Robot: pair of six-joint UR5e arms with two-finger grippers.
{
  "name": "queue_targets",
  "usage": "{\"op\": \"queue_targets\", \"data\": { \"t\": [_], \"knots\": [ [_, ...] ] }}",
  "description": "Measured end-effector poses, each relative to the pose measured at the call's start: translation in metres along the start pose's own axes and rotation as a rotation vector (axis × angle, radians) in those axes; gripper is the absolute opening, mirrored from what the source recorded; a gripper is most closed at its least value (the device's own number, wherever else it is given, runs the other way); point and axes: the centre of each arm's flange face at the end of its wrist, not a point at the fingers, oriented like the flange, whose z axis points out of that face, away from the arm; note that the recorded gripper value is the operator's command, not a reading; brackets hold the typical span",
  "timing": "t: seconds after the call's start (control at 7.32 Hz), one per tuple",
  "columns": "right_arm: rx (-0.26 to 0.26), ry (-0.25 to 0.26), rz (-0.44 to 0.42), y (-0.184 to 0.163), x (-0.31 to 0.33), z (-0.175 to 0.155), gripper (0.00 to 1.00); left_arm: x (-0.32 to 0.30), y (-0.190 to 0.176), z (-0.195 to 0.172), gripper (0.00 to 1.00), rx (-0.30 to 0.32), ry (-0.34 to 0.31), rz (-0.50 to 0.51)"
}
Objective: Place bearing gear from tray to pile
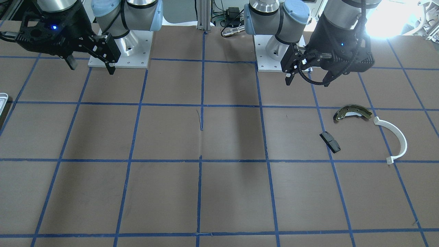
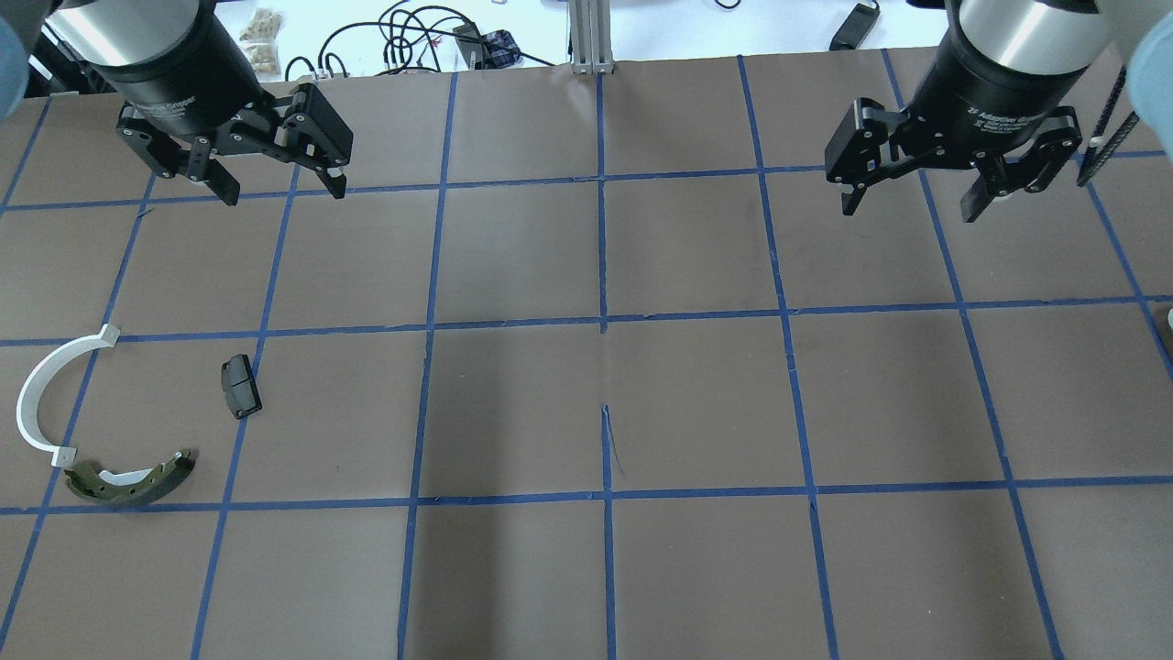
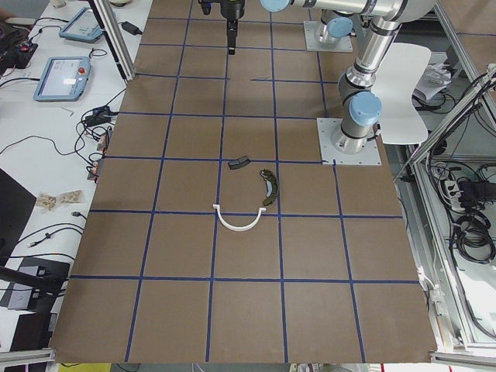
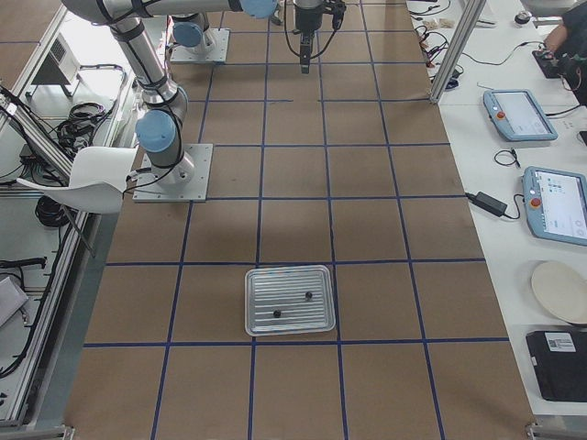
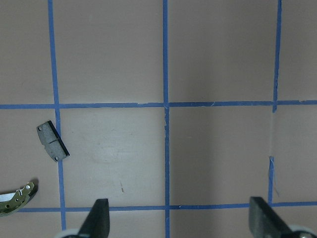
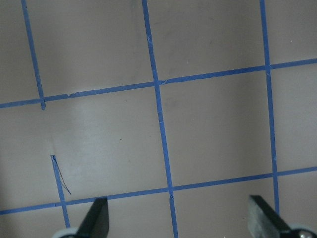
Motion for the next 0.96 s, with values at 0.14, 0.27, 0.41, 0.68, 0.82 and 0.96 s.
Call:
{"op": "queue_targets", "data": {
  "t": [0.14, 0.27, 0.41, 0.68, 0.82, 0.96],
  "knots": [
    [-0.017, 0.006, -0.025, -0.001, 0.006, 0.003, 1.0, 0.0, 0.0, 0.0, 1.0, 0.001, -0.001, 0.0],
    [-0.026, 0.009, -0.07, -0.004, 0.018, 0.004, 1.0, 0.0, 0.001, 0.0, 1.0, -0.001, -0.001, 0.0],
    [-0.032, 0.012, -0.115, -0.01, 0.044, 0.003, 1.0, 0.0, 0.001, 0.0, 1.0, -0.001, -0.001, 0.0],
    [-0.04, 0.033, -0.215, -0.02, 0.131, -0.002, 1.0, 0.001, 0.001, -0.002, 1.0, 0.004, 0.002, 0.0],
    [-0.05, 0.041, -0.265, -0.021, 0.187, -0.002, 1.0, 0.001, 0.002, -0.002, 1.0, 0.004, 0.002, 0.0],
    [-0.061, 0.038, -0.308, -0.017, 0.252, 0.0, 1.0, 0.002, 0.003, -0.002, 1.0, 0.002, 0.002, 0.0]
  ]
}}
